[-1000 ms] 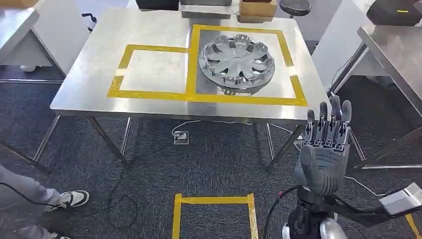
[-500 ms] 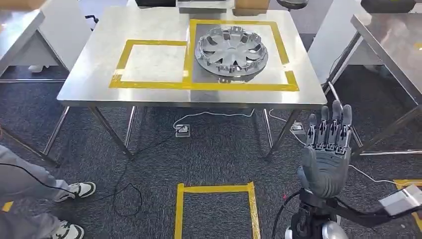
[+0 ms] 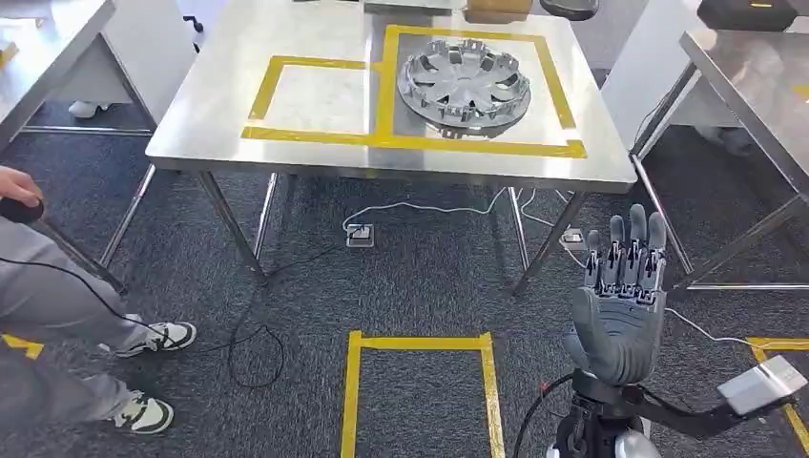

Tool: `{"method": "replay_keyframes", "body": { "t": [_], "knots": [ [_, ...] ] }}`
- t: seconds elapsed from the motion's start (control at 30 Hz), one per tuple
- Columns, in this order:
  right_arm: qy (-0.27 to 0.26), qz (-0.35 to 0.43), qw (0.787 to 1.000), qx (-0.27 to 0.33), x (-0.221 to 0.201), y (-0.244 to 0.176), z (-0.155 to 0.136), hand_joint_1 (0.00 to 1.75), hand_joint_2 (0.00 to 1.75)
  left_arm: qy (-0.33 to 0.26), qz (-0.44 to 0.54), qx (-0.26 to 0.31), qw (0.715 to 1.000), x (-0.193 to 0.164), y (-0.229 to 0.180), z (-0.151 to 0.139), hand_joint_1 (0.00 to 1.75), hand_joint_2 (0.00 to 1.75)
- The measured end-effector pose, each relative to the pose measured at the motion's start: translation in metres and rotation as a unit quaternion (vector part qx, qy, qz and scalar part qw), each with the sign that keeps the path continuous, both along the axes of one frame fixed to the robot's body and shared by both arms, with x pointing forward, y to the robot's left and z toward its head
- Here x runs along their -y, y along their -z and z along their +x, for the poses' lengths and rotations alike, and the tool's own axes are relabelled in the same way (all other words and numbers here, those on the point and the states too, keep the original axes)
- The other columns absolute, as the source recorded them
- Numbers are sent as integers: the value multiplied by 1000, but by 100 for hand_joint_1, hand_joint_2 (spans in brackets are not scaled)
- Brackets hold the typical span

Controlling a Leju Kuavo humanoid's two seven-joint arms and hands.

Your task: Take the parts from the cabinet and place them on the table.

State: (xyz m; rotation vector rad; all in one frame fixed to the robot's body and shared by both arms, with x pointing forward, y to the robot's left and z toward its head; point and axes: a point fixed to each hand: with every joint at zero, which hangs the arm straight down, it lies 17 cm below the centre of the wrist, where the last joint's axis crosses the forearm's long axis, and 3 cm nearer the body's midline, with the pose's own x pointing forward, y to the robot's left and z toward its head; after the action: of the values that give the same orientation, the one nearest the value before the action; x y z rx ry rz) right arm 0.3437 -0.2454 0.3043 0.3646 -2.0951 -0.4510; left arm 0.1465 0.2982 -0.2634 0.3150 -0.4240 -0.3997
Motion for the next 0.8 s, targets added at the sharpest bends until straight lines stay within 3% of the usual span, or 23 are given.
{"method": "replay_keyframes", "body": {
  "t": [0.8],
  "knots": [
    [10, -11, 1000, 8, 4, -5, -2, 0, 175, 2, -5, 3, 1000, 6, 0, 0, 0, 0]
  ]
}}
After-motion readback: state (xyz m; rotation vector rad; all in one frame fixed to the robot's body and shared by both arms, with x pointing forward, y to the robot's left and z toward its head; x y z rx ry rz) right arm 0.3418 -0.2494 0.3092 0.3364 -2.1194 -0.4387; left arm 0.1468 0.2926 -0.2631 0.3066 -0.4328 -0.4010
